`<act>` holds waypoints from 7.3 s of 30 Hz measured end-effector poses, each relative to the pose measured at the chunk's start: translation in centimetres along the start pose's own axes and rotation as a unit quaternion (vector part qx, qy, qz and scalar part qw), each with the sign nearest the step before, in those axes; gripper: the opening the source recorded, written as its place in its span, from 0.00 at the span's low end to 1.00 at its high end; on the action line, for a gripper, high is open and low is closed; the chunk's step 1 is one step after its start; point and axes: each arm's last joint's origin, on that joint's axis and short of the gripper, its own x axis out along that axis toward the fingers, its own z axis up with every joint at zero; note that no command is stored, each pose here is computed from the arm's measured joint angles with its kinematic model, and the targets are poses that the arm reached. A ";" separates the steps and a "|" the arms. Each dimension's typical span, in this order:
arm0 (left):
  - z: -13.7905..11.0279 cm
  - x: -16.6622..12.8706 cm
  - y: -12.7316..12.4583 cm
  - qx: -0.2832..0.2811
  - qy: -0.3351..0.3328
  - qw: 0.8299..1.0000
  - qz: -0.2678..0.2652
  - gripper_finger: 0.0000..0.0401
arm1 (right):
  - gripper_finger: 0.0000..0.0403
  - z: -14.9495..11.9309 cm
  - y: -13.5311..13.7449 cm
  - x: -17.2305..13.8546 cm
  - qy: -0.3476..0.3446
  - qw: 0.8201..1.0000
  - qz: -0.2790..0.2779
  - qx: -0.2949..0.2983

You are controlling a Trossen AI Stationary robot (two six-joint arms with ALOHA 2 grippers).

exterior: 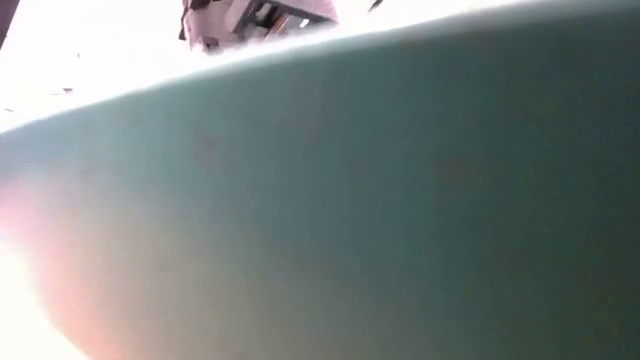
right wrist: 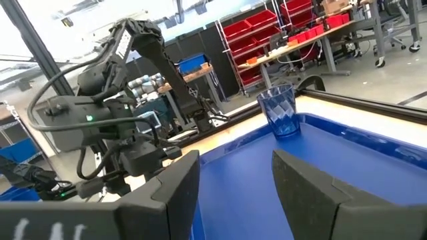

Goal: Pick and place plate/cup/fork/spoon on tray
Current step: Put the light blue plate on the middle of the serving tray

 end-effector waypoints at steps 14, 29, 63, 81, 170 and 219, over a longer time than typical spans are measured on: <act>-0.2 1.1 0.2 0.002 0.012 1.000 0.023 0.39 | 0.45 0.0 0.0 0.0 -0.002 1.000 -0.001 -0.009; -0.2 2.5 0.0 0.009 0.036 0.999 0.003 0.14 | 0.45 0.0 0.0 0.0 -0.001 1.000 -0.001 -0.009; 2.3 -0.2 1.5 0.040 0.047 0.996 -0.062 0.02 | 0.45 -0.1 0.0 0.1 0.006 1.000 -0.002 -0.008; 3.7 -3.0 3.4 0.038 0.024 0.998 -0.048 0.02 | 0.45 -0.2 -0.1 0.1 0.010 1.000 -0.004 -0.005; 14.2 -16.0 18.3 0.102 -0.020 0.984 0.146 0.01 | 0.45 -0.6 -0.2 0.2 0.034 0.999 -0.011 -0.008; 19.1 -7.5 22.1 0.162 0.010 0.969 0.187 0.06 | 0.45 -0.9 -0.2 0.1 0.056 0.998 0.009 -0.003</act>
